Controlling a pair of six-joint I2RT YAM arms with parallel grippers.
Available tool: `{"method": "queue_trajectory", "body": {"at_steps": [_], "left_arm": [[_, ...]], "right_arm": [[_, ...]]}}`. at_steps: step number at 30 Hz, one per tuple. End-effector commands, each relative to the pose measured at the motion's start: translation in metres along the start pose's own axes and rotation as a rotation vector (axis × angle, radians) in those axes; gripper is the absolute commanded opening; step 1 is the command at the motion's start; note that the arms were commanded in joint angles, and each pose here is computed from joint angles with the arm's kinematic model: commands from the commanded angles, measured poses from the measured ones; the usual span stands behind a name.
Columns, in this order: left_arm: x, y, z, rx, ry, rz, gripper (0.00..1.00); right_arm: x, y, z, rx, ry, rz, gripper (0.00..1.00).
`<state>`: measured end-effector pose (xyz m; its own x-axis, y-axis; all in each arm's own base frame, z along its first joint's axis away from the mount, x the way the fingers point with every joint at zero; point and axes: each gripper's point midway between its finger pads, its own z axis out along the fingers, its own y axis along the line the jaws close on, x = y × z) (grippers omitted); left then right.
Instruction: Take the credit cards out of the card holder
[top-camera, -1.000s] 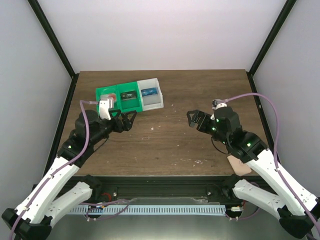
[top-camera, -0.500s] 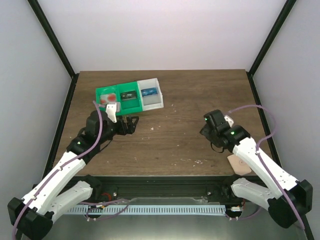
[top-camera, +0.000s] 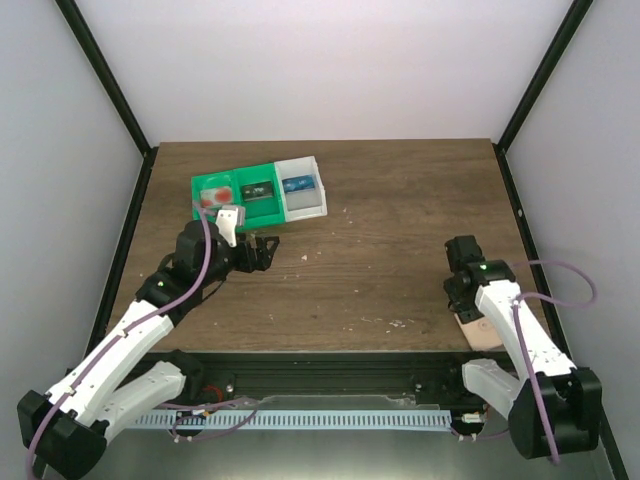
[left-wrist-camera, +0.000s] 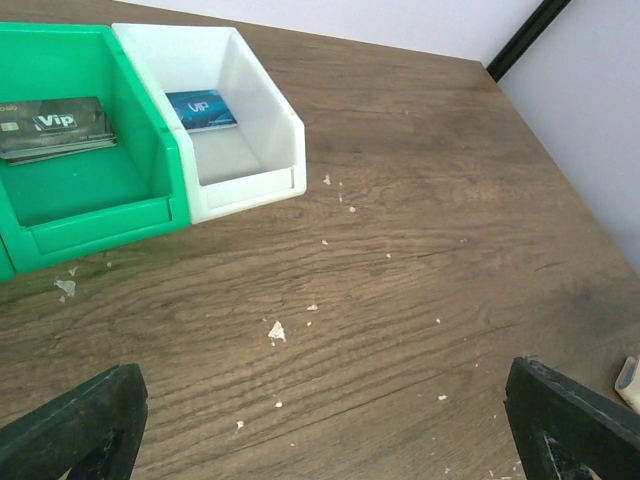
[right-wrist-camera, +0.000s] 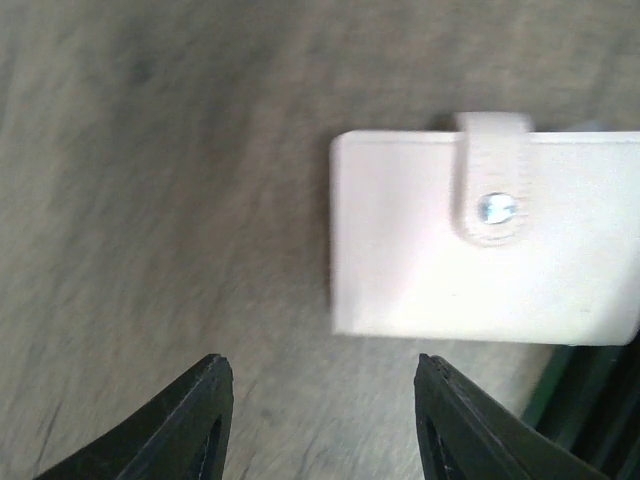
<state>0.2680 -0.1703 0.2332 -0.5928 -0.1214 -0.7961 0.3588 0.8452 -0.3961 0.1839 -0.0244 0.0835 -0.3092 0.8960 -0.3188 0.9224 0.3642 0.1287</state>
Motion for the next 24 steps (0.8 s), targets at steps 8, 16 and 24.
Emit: {"method": "queue_trajectory", "body": {"at_steps": [8, 16, 24], "left_arm": [[-0.003, -0.004, 0.002, 0.009, 0.003, 0.024, 1.00], [-0.001, -0.004, 0.003, 0.013, 0.011, 0.024, 1.00], [-0.003, -0.002, 0.001, -0.001, 0.000, 0.025, 1.00]], "right_arm": [[-0.040, -0.060, 0.017, 0.175, -0.160, 0.380, 0.52], [-0.055, -0.064, 0.042, 0.175, -0.122, 0.468, 0.52], [-0.042, -0.031, 0.070, 0.033, -0.013, 0.387, 0.52]]}}
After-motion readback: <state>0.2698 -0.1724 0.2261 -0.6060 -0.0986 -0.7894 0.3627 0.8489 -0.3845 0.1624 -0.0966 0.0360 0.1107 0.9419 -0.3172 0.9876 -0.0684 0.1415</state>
